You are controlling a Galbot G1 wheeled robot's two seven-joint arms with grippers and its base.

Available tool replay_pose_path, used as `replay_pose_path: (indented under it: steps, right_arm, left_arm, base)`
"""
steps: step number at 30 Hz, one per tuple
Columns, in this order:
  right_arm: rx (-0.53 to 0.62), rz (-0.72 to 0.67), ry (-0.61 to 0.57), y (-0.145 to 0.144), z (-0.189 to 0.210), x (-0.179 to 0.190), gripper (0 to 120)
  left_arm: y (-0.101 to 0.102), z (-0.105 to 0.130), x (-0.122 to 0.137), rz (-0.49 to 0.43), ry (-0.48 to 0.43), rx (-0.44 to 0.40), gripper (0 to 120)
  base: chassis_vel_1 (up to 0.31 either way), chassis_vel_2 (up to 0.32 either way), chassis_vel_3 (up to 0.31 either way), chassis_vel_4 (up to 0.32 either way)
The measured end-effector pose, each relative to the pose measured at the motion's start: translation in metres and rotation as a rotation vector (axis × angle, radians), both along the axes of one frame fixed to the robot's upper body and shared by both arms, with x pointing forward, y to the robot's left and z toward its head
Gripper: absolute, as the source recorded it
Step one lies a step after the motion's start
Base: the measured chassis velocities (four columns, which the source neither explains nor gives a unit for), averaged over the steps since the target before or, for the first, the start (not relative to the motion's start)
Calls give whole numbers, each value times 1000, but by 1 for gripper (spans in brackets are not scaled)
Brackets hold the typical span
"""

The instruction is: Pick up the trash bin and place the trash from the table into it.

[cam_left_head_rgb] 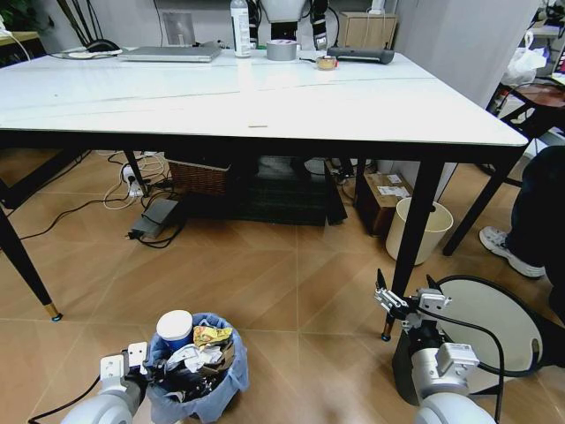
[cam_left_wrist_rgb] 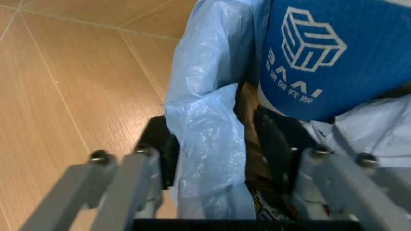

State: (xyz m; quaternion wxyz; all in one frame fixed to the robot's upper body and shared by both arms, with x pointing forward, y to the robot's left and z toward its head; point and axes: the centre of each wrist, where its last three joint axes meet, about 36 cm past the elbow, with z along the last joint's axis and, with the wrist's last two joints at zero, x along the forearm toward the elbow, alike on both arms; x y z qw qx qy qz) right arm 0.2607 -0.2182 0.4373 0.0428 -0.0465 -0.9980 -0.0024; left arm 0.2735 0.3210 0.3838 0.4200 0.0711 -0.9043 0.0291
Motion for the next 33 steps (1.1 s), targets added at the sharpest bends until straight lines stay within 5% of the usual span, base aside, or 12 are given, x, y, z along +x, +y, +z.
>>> replay_pose_path:
  steps: [14,33]
  right_arm:
    - [2,2,-6,-1,-1,5,100]
    - [9,0,1,0,-5,8,100]
  left_arm:
    - [-8,11,-7,-14,-22,23,98]
    - [-30,56,-21,-103,-180,107,100]
  base:
    - [0,0,0,0]
    - [0,0,0,0]
